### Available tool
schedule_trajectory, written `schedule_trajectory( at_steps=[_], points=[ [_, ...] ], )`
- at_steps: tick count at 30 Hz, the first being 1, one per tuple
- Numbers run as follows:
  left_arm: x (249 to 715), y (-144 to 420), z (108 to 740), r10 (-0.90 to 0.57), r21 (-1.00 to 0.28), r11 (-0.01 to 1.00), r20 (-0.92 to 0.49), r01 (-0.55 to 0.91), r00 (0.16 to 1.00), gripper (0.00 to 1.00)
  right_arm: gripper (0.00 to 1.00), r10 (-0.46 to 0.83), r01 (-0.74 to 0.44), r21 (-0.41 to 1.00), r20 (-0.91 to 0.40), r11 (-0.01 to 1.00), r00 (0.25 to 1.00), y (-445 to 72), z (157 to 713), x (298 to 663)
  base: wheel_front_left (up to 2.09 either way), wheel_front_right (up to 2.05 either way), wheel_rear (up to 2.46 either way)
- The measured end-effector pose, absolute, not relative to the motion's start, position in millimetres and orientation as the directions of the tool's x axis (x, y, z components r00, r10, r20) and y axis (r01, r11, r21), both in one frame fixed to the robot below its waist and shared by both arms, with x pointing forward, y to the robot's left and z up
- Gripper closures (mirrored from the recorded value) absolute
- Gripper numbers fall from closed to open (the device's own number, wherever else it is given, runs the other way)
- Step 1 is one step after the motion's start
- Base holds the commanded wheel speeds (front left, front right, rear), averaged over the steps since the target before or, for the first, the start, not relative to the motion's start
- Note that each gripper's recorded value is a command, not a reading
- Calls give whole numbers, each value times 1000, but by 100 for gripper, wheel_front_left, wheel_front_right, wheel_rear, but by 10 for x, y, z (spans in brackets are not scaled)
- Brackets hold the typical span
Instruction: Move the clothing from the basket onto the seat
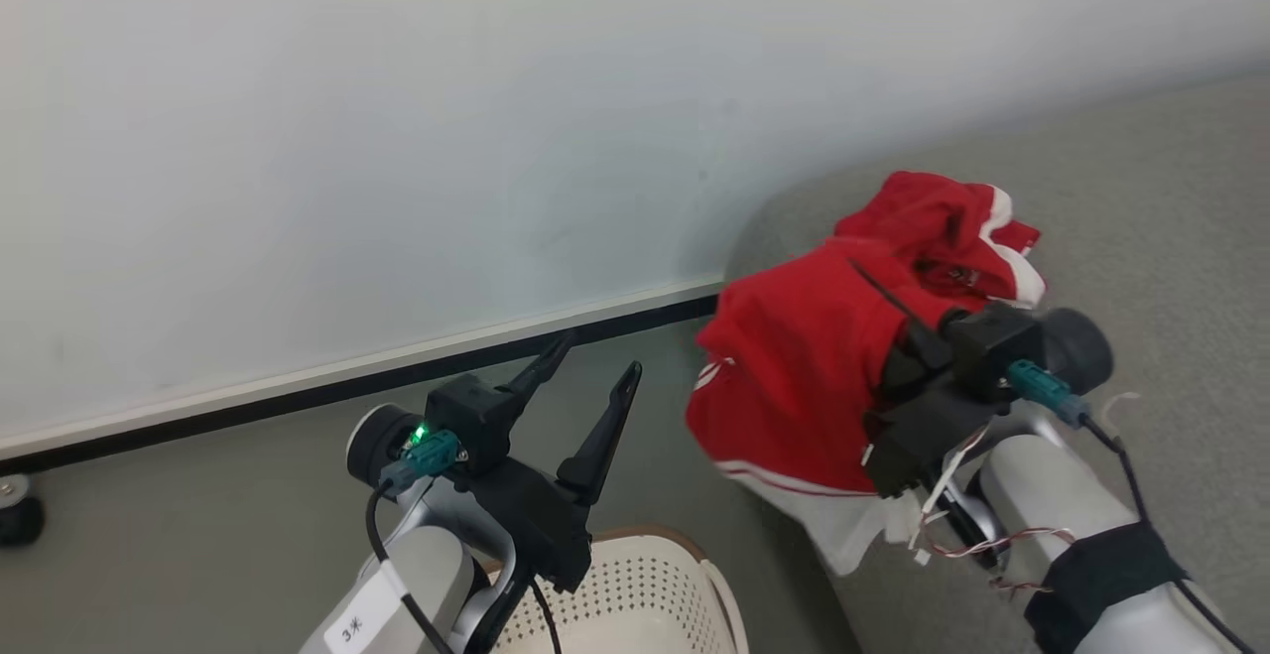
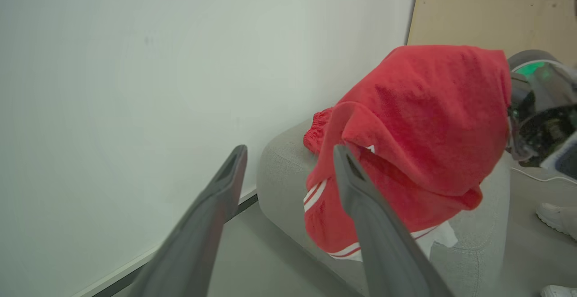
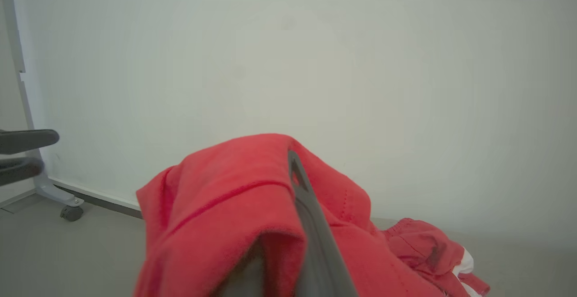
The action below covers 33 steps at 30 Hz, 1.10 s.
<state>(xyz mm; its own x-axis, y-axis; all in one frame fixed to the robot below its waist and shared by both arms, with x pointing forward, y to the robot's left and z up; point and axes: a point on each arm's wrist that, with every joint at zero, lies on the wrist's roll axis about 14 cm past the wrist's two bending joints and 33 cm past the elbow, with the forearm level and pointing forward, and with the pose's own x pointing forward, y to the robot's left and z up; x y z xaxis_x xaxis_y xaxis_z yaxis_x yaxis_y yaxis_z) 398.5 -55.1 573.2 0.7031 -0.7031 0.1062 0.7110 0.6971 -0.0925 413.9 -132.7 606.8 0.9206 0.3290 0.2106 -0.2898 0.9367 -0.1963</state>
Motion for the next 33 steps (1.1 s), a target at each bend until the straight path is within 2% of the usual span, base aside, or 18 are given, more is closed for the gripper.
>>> schedule_trajectory(
  at_steps=[11, 20, 26, 33],
  points=[
    [3671, -1102, 5704, -802, -133, 566, 142, 814, 581, 0, 100, 119, -67, -224, 231, 972, 966, -2248, 6075, 3832, 0, 0, 0],
    [3449, -1494, 5701, -864, -150, 457, 160, 877, 477, 0, 100, 5, 50, -231, 234, 972, 972, -2700, 6082, 3653, 0, 0, 0],
    [3461, -1570, 5625, -875, -179, 432, 154, 884, 458, 0, 100, -13, 77, -247, 250, 966, 968, -2838, 6243, 3818, 0, 0, 0],
    [3665, -1597, 5662, -870, -183, 429, 180, 885, 459, 0, 100, -48, 139, -323, 275, 936, 960, -3141, 6742, 4282, 0, 0, 0]
  ],
)
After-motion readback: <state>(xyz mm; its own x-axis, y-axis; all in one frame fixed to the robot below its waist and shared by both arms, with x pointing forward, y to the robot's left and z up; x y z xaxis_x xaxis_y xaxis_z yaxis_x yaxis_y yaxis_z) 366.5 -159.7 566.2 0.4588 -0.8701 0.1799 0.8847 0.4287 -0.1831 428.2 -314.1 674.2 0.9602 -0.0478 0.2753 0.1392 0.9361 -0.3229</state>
